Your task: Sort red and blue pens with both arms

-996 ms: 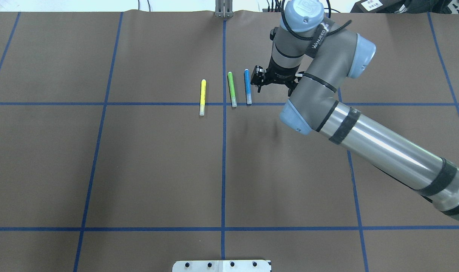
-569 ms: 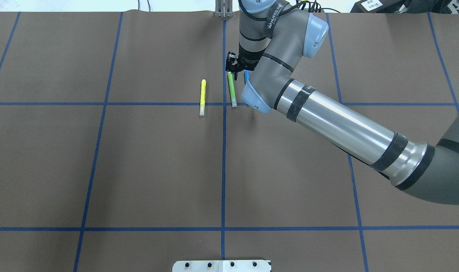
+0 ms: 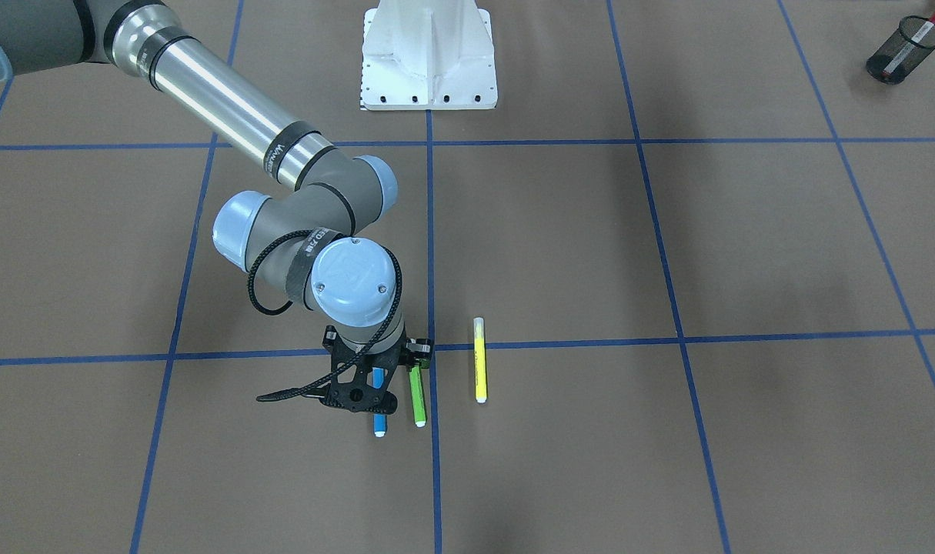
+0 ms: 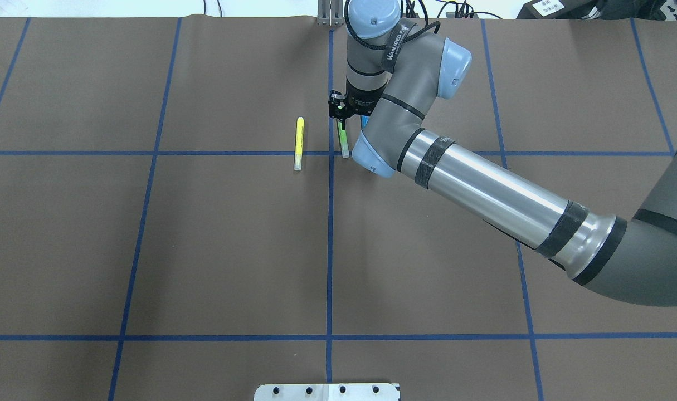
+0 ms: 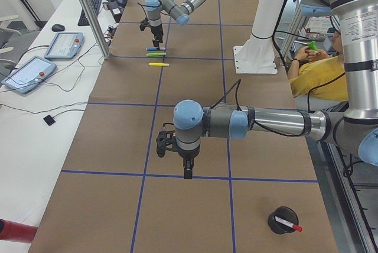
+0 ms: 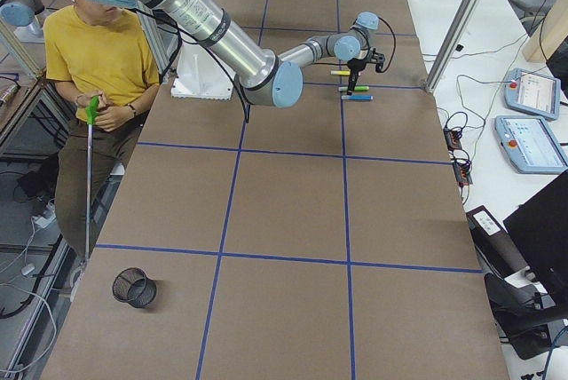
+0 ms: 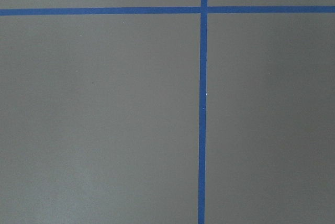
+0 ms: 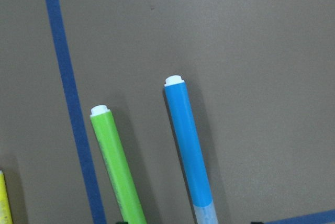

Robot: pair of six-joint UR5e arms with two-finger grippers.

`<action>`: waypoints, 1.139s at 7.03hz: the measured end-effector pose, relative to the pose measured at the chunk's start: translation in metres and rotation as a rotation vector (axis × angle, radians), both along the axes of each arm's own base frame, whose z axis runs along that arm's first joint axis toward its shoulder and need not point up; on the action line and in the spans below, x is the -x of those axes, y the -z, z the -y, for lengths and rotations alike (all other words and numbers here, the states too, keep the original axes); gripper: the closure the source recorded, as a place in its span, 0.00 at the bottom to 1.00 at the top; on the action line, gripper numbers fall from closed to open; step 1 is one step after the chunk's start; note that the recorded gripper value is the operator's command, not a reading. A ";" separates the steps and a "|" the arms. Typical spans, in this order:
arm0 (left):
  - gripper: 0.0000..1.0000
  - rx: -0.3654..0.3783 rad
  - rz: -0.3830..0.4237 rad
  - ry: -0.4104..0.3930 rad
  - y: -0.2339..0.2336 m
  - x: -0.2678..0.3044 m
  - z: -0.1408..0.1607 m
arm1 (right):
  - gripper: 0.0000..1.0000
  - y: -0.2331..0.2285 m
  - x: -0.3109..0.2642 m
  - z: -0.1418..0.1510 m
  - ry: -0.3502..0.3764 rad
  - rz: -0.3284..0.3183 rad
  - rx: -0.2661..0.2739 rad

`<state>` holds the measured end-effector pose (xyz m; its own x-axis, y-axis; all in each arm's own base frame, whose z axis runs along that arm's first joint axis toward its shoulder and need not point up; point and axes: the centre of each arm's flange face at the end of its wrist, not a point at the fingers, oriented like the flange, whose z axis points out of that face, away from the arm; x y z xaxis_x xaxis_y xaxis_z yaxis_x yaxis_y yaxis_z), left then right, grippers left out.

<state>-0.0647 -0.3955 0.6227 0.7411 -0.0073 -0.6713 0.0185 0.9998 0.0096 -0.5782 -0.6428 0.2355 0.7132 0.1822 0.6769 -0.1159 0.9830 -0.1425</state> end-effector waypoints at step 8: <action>0.00 -0.017 -0.001 0.001 -0.012 0.000 0.002 | 0.48 -0.025 0.006 -0.011 0.037 -0.017 -0.003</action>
